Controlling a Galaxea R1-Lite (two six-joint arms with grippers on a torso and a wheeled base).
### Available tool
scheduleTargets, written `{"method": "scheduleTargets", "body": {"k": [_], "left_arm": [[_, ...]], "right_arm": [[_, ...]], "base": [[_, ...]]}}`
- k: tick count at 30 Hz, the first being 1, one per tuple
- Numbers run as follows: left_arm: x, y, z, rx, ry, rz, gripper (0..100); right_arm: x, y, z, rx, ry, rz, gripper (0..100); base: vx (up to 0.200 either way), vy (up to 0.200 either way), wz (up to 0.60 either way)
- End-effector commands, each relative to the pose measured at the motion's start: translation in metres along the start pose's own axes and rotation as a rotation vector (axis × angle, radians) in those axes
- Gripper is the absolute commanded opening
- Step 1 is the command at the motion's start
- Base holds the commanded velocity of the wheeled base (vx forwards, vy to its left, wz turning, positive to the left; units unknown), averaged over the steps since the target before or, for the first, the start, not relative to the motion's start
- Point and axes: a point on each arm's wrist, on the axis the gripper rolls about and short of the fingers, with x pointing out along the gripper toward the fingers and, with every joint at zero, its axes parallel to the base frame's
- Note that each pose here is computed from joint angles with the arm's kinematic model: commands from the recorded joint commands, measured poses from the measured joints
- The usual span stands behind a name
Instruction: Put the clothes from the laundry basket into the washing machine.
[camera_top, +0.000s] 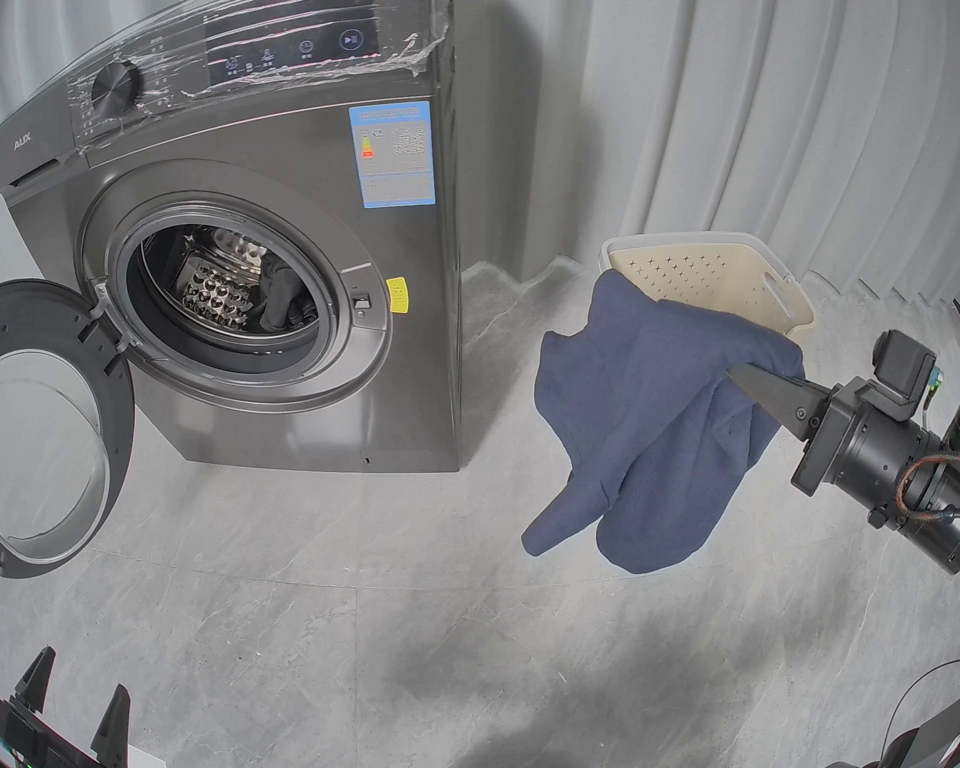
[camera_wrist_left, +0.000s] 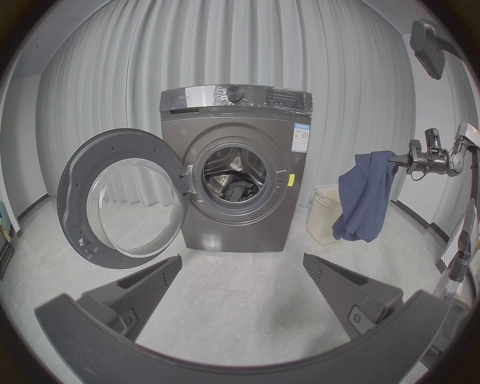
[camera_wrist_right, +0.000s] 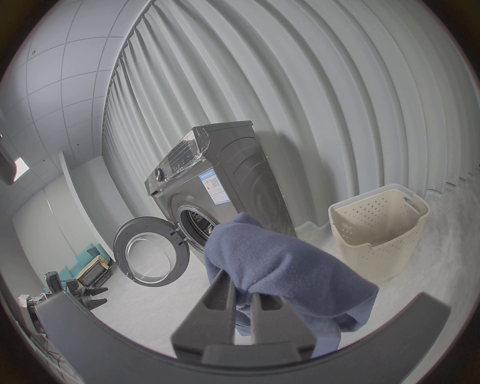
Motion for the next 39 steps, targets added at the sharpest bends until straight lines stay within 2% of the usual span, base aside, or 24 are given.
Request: {"method": "scheduleTargets", "body": {"k": [1, 6, 15, 33, 39], "left_arm": [[0.0003, 0.0002, -0.0043, -0.001, 0.004, 0.001, 100], [0.0002, 0.0001, -0.0043, -0.001, 0.003, -0.001, 100], [0.0003, 0.0002, -0.0043, -0.001, 0.004, 0.001, 100], [0.0002, 0.0002, -0.0043, 0.001, 0.003, 0.001, 100], [0.0002, 0.0002, -0.0043, 0.001, 0.003, 0.001, 100]], "right_arm": [[0.0007, -0.0017, -0.0004, -0.001, 0.002, -0.007, 0], [0.0009, -0.0031, -0.0009, -0.002, 0.003, -0.014, 0], [0.0010, -0.0035, -0.0016, -0.002, 0.006, -0.016, 0], [0.0016, -0.0098, -0.0017, -0.005, 0.006, -0.044, 0], [0.0016, -0.0098, -0.0017, -0.005, 0.006, -0.044, 0]], "base": [[0.000, 0.200, 0.00], [0.000, 0.200, 0.00], [0.000, 0.000, 0.00], [0.000, 0.200, 0.00], [0.000, 0.000, 0.00]]}}
